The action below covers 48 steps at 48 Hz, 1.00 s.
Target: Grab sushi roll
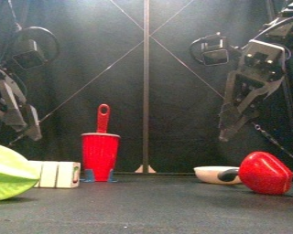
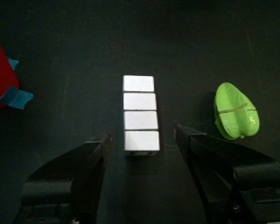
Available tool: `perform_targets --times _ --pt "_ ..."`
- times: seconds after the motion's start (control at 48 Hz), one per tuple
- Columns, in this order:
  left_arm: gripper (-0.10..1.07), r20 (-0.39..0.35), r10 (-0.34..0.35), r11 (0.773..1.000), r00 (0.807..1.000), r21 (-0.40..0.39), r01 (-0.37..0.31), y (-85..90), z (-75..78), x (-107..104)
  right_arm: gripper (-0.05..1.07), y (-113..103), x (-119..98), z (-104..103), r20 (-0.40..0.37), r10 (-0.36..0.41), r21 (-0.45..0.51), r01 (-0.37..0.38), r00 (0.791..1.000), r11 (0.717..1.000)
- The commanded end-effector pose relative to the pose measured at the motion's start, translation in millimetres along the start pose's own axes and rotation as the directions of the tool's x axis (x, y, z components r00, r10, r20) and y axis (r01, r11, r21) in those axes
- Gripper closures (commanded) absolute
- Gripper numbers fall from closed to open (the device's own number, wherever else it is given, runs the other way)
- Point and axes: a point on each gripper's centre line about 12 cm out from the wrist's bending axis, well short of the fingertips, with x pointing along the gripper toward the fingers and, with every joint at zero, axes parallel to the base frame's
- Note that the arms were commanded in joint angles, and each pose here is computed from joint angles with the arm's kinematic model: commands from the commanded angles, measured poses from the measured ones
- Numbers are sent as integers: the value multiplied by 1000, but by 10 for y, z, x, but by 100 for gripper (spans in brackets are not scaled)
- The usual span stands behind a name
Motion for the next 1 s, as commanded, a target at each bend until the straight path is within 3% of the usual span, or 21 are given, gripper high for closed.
perform_targets --times 0.0,0.25,0.625,0.979 --pt "6 12 -4 1000 1000 0 4 -18 120 57 1 34 -84 119 39 23 11 -23 999 1000" --pt "5 -86 1 1000 996 7 0 -25 80 267 1 34 -84 120 40 23 10 -23 999 1000" --pt "5 -144 5 1000 990 12 -4 -28 98 462 1 25 -80 111 37 20 11 -21 999 1000" --pt "6 -283 21 1000 959 3 -21 15 -13 668 1 19 -77 100 34 19 11 -19 999 1000"
